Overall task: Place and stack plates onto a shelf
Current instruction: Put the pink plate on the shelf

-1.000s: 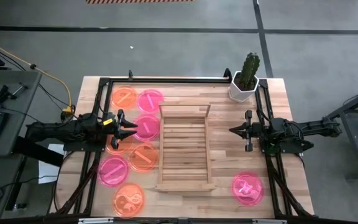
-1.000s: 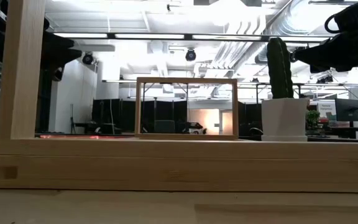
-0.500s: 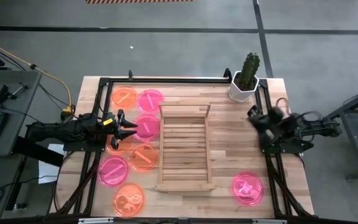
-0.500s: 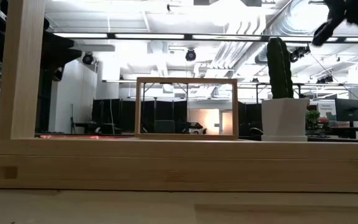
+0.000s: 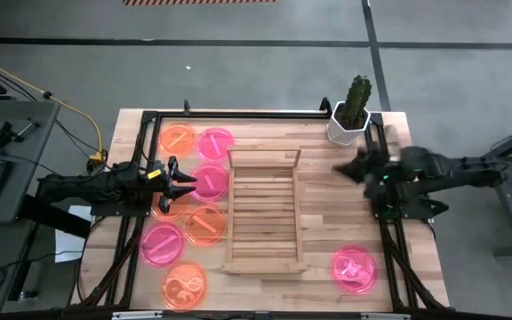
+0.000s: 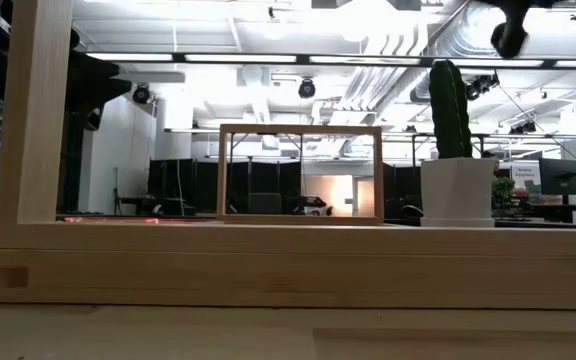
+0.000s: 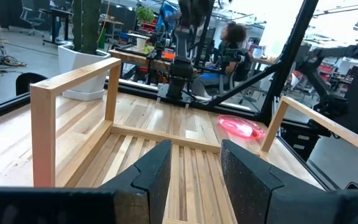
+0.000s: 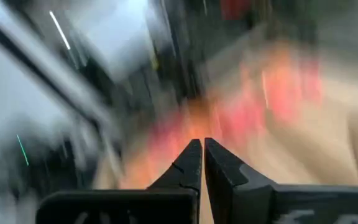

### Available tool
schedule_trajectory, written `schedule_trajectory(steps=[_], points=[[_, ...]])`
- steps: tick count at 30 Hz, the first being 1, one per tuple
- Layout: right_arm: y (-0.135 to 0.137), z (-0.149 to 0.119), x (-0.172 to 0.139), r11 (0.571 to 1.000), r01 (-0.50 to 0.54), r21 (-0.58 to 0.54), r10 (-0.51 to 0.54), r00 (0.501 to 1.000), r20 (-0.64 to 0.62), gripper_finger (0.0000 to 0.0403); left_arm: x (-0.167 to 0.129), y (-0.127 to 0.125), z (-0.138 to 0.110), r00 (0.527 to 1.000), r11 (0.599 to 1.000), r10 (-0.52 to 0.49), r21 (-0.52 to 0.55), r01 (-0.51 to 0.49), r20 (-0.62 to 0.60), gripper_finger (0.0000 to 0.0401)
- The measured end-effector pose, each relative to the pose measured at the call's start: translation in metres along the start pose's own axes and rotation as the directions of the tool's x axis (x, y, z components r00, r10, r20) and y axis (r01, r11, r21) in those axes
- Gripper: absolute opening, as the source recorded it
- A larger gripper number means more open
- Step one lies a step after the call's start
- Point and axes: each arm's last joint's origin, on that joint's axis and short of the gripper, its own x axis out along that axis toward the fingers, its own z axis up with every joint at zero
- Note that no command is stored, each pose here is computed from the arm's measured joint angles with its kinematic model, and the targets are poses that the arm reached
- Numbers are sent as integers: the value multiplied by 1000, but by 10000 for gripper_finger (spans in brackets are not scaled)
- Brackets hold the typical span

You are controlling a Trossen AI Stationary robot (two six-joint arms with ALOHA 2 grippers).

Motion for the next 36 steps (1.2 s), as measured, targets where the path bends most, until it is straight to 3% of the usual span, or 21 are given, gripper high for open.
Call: schedule_trajectory(steps=[1,3,7,12,16,20,23,27,33,36], points=[[1,-3,5,999,32,15,-30,988,-151,2,0,0,0,1000,1000,0,0,0,0,131],[3,-9,12,994,96,43,-71,912,-404,6,0,0,0,1000,1000,0,0,0,0,131],[6,-29,18,980,192,59,-99,719,-688,38,0,0,0,1000,1000,0,0,0,0,131],[8,-61,15,928,354,115,-103,540,-835,114,0,0,0,1000,1000,1,0,-1,0,131],[8,-90,15,907,409,105,-93,435,-896,165,0,0,0,1000,1000,0,0,0,0,131],[6,-116,17,897,432,92,-66,337,-939,190,0,0,0,1000,1000,0,0,0,0,131],[4,-131,21,882,461,98,-41,281,-959,192,0,0,0,1000,1000,0,0,0,0,131],[-5,-148,24,824,563,64,-71,214,-974,193,0,0,0,1000,1000,0,0,0,0,131],[-10,-163,35,820,567,77,-69,232,-970,193,0,0,0,1000,1000,0,0,0,0,131],[-12,-168,38,808,589,38,-117,223,-968,193,0,0,0,1000,1000,1,0,-1,0,131]])
